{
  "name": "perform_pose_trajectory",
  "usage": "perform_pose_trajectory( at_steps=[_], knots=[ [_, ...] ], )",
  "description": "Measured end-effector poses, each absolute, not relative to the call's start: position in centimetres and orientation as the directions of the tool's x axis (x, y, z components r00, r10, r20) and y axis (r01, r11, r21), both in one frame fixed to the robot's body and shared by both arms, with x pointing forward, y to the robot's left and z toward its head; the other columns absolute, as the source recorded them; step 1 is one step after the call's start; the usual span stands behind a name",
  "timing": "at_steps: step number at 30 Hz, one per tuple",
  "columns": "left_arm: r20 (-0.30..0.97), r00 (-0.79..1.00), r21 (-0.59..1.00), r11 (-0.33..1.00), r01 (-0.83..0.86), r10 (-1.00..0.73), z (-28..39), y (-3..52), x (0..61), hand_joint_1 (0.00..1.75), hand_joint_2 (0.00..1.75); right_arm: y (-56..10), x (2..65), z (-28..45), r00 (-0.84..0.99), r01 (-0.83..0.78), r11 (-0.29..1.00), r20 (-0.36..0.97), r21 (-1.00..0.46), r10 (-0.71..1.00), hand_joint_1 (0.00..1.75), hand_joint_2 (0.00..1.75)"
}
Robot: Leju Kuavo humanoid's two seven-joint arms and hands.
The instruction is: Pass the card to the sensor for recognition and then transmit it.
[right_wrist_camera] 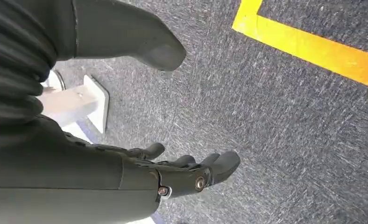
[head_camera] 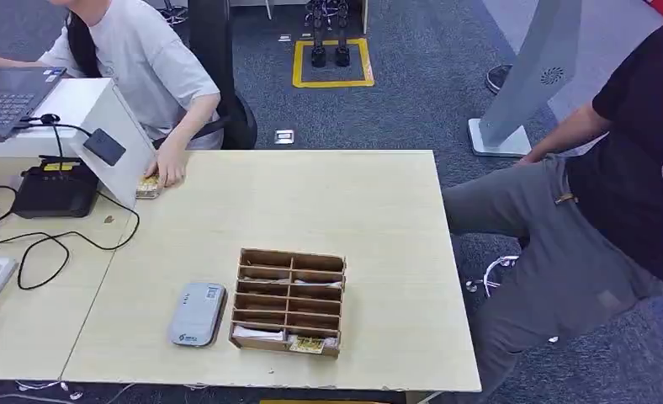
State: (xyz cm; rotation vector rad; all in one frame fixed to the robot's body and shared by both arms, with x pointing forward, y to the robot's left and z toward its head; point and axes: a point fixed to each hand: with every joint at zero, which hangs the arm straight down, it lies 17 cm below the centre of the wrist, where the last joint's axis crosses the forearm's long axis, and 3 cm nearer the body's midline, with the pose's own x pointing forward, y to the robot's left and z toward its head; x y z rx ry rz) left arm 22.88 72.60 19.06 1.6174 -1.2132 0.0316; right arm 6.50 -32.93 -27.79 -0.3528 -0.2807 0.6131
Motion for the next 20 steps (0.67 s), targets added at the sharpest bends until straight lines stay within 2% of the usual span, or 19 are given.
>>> perform_pose_trajectory(
  at_steps=[5,8,10,12,15,18,20],
  knots=[
    [0.527,0.658,0.788,0.018,-0.616,-0.539,13.2,75.3,18.9,0.00,1.75,-32.8,6.5,-27.8,0.787,-0.505,0.766,0.153,-0.397,0.598,0.00,1.75],
    [0.513,0.778,0.847,0.069,-0.527,-0.363,5.4,75.6,15.1,0.00,1.75,-32.7,6.5,-27.8,0.794,-0.498,0.773,0.152,-0.394,0.589,0.00,1.75],
    [0.472,0.849,0.881,0.120,-0.457,-0.238,-0.5,73.9,12.2,0.00,1.75,-32.7,6.5,-27.8,0.800,-0.490,0.779,0.152,-0.391,0.580,0.00,1.75],
    [0.391,0.911,0.910,0.205,-0.361,-0.129,-6.7,70.3,9.5,0.00,1.75,-32.6,6.4,-27.9,0.806,-0.484,0.784,0.151,-0.389,0.572,0.00,1.75],
    [0.238,0.971,0.884,0.417,-0.210,-0.016,-16.1,60.5,6.7,0.00,1.75,-32.2,6.4,-27.9,0.810,-0.482,0.788,0.147,-0.383,0.567,0.00,1.75],
    [0.087,0.995,0.805,0.592,-0.040,-0.051,-21.7,50.8,5.3,0.00,1.75,-31.8,6.3,-27.9,0.805,-0.491,0.783,0.145,-0.382,0.575,0.00,1.75],
    [0.052,0.994,0.753,0.658,0.025,-0.097,-23.5,46.3,5.3,0.00,1.75,-31.7,6.3,-27.9,0.802,-0.496,0.779,0.143,-0.384,0.580,0.00,1.75]
  ],
)
